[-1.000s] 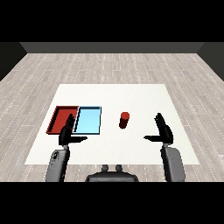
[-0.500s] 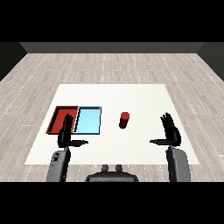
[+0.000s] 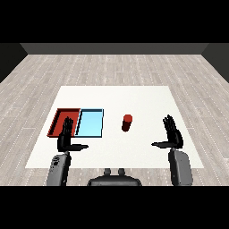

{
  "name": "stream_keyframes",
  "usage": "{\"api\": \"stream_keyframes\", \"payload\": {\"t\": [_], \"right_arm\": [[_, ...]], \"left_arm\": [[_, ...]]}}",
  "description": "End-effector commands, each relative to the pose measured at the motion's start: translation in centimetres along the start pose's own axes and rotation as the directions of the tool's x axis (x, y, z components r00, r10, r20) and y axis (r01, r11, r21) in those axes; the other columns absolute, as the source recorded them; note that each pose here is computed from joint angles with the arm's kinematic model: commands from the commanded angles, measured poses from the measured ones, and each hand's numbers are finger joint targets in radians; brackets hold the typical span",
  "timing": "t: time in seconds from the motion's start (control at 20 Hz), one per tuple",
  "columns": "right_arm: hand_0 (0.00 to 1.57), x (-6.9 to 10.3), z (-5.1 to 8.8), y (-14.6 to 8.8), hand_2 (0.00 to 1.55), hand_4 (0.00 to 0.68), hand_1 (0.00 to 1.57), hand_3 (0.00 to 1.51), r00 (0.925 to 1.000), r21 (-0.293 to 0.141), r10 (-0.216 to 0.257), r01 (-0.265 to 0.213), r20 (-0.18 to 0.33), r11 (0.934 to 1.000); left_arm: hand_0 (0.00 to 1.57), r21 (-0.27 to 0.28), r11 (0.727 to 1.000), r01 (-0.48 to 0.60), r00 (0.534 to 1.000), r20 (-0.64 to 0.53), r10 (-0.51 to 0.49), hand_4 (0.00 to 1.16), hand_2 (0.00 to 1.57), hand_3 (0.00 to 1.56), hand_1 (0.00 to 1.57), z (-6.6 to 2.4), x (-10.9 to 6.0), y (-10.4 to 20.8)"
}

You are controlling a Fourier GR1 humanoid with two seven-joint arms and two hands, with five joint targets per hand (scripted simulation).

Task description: Pick the red can and put it in the red box

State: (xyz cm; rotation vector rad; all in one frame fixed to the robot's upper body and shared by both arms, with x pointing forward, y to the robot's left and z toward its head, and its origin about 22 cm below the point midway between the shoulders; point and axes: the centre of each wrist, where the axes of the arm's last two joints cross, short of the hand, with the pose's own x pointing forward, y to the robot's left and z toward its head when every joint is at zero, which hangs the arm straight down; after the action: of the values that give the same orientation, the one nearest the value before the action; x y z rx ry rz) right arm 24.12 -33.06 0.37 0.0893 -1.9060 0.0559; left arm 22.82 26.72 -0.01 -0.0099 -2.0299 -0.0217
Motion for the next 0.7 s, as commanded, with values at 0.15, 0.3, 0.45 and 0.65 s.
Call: {"api": "stream_keyframes", "payload": {"t": [0.15, 0.3, 0.45, 0.65], "right_arm": [[0.0, -0.1, -0.9, 0.7, 0.0, 0.0, 0.0, 0.0, 0.9986, 0.009, -0.043, 0.044, -0.031, 0.999], [0.0, -0.2, -3.3, 0.8, 0.0, 0.0, 0.0, 0.0, 0.9958, -0.003, -0.08, 0.08, -0.046, 0.9968], [0.0, -0.6, -3.2, 2.2, 0.0, 0.0, 0.0, 0.0, 0.9947, -0.01, -0.076, 0.076, -0.069, 0.9971], [0.0, -2.0, -3.5, 3.7, 0.0, 0.0, 0.0, 0.0, 0.9909, 0.03, -0.119, 0.121, -0.062, 0.9922]], "left_arm": [[0.0, 0.011, 1.0, 0.005, 1.0, 0.014, -0.005, 0.0, 0.0, 0.0, 0.0, -2.02, 0.0, -1.3], [0.0, 0.01, 1.0, 0.015, 0.999, 0.029, -0.016, 0.0, 0.0, 0.0, 0.0, 0.39, 0.7, -1.9], [0.0, 0.017, 1.0, 0.012, 1.0, 0.019, -0.012, 0.0, 0.0, 0.0, 0.0, 0.4, 1.2, -1.0], [0.0, -0.004, 1.0, -0.008, 0.999, 0.031, 0.009, 0.0, 0.0, 0.0, 0.0, -0.42, 1.4, -0.1]]}}
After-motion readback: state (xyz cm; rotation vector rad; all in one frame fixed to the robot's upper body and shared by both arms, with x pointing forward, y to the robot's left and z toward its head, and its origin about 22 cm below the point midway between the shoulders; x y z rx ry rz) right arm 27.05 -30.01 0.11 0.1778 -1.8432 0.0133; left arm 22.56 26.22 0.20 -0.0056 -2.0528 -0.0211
